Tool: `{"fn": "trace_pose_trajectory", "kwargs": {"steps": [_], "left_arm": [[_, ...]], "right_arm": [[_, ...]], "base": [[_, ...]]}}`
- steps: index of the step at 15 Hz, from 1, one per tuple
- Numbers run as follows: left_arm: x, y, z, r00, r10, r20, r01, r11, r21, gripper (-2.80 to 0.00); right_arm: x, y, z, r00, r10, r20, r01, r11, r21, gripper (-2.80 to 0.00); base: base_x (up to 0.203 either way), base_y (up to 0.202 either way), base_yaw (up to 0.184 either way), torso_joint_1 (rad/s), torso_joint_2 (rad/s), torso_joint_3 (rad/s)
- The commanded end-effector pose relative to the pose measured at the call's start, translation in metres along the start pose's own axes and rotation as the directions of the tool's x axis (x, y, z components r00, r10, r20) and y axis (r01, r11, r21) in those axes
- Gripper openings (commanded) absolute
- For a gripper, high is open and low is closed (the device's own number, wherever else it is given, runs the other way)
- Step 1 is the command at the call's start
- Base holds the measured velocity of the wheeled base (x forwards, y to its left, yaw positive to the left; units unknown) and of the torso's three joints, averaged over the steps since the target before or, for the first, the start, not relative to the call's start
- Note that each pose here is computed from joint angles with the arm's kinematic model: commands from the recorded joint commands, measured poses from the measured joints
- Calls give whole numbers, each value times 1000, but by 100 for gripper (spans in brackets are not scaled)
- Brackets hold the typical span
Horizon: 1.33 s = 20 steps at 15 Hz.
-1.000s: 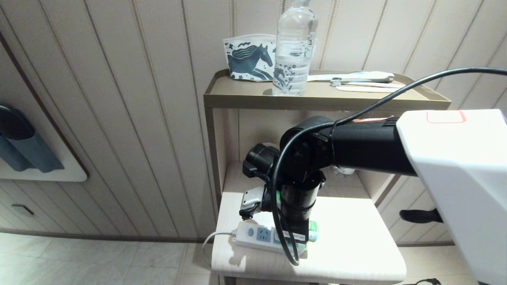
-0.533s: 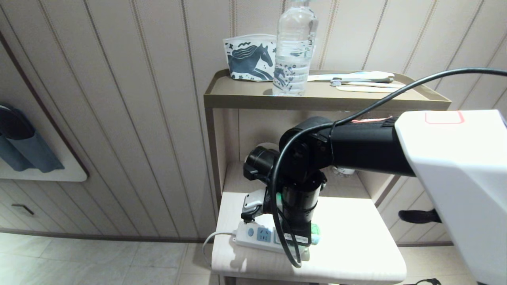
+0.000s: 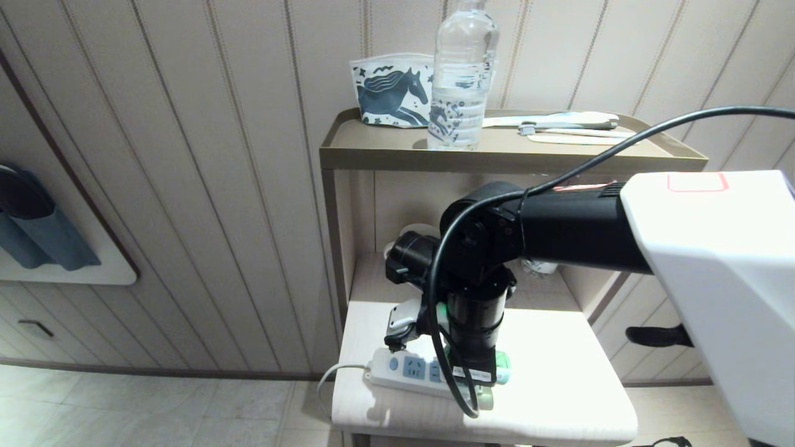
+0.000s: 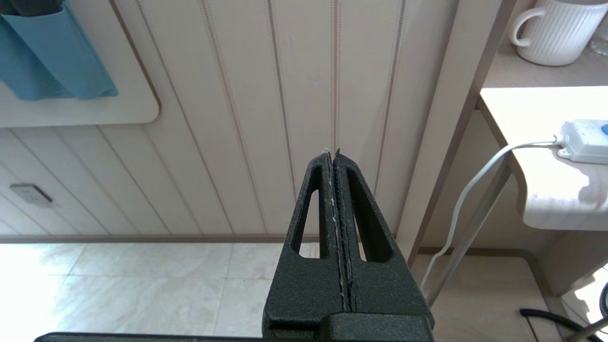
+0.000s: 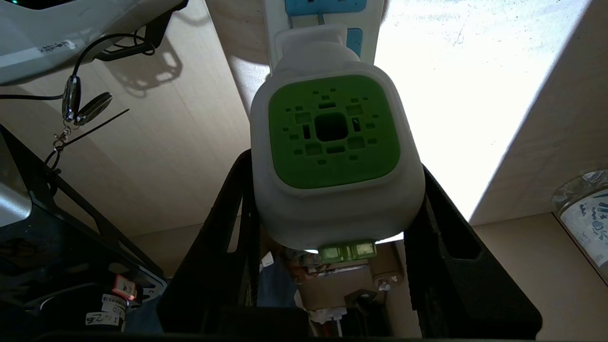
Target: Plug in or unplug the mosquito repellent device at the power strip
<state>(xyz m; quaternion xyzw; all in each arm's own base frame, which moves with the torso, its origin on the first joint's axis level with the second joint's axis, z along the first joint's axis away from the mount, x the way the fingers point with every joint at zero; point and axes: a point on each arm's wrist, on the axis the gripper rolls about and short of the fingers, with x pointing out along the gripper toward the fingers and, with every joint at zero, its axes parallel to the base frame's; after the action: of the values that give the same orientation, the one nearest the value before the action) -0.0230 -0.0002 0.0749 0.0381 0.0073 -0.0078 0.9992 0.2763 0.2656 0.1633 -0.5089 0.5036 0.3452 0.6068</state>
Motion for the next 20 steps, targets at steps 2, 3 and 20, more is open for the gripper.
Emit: {"fn": "trace_pose_trajectory", "kwargs": {"steps": [2, 3, 20], "left_arm": [[0, 0, 0, 1000, 0, 0, 0, 1000, 0, -280], [0, 0, 0, 1000, 0, 0, 0, 1000, 0, -280], [0, 0, 0, 1000, 0, 0, 0, 1000, 0, -280]], "right_arm": [[0, 1, 2, 1000, -5, 6, 5, 1000, -8, -280], [1, 2, 3, 1000, -4, 5, 5, 1000, -10, -280], [5, 3, 13, 998, -31, 50, 32, 999, -8, -280]], "base": [[0, 0, 0, 0, 0, 0], [0, 0, 0, 0, 0, 0], [0, 0, 0, 0, 0, 0]]}}
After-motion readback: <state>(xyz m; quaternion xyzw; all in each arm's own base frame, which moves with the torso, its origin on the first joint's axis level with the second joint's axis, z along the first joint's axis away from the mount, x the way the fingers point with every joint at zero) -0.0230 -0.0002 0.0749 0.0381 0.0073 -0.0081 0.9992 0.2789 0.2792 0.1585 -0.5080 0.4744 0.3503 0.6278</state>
